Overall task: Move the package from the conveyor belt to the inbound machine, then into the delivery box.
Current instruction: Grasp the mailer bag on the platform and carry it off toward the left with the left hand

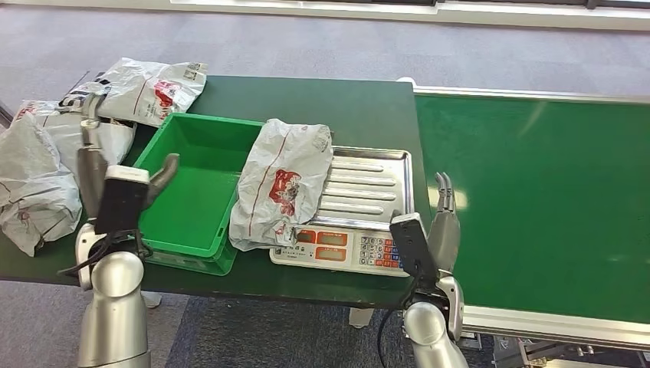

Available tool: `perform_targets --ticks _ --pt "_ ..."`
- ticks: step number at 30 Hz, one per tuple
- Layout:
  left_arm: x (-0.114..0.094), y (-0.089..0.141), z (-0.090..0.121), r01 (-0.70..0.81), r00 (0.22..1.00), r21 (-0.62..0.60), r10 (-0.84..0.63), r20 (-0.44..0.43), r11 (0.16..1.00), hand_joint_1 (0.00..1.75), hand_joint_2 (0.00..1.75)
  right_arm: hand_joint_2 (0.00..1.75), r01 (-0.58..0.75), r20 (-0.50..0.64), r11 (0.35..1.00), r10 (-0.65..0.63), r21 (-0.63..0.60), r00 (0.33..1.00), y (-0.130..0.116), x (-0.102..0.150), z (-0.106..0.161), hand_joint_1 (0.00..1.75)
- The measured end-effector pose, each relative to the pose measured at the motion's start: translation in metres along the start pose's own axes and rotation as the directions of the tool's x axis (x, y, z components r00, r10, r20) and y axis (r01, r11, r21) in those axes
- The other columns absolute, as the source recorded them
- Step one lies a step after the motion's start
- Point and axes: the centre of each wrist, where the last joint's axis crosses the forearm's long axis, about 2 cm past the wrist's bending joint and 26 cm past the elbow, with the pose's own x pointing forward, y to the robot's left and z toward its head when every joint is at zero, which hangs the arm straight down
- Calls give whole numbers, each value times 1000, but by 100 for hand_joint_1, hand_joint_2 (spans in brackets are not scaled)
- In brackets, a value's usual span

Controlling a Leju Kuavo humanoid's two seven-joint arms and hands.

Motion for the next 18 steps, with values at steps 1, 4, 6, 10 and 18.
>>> perform_targets --ticks 1,4,6,10,18 --pt "-3 -6 -3 26 1000 -61 -26 1 998 0 175 175 0 5 1000 0 7 1000 1 1 -1 0" --pt "-10 -23 -17 65 998 -185 -65 5 981 0 175 175 1 20 1000 -2 24 1000 4 4 -7 0" --pt "-14 -31 -26 76 997 -239 -77 8 968 0 175 175 1 27 1000 -2 30 1000 5 6 -11 0" --pt "-19 -44 -35 89 996 -307 -92 4 948 0 175 175 1 37 999 -2 44 999 8 8 -14 0" --pt "-28 -55 -37 93 995 -372 -104 -8 923 0 175 175 1 43 999 -3 54 999 10 9 -18 0"
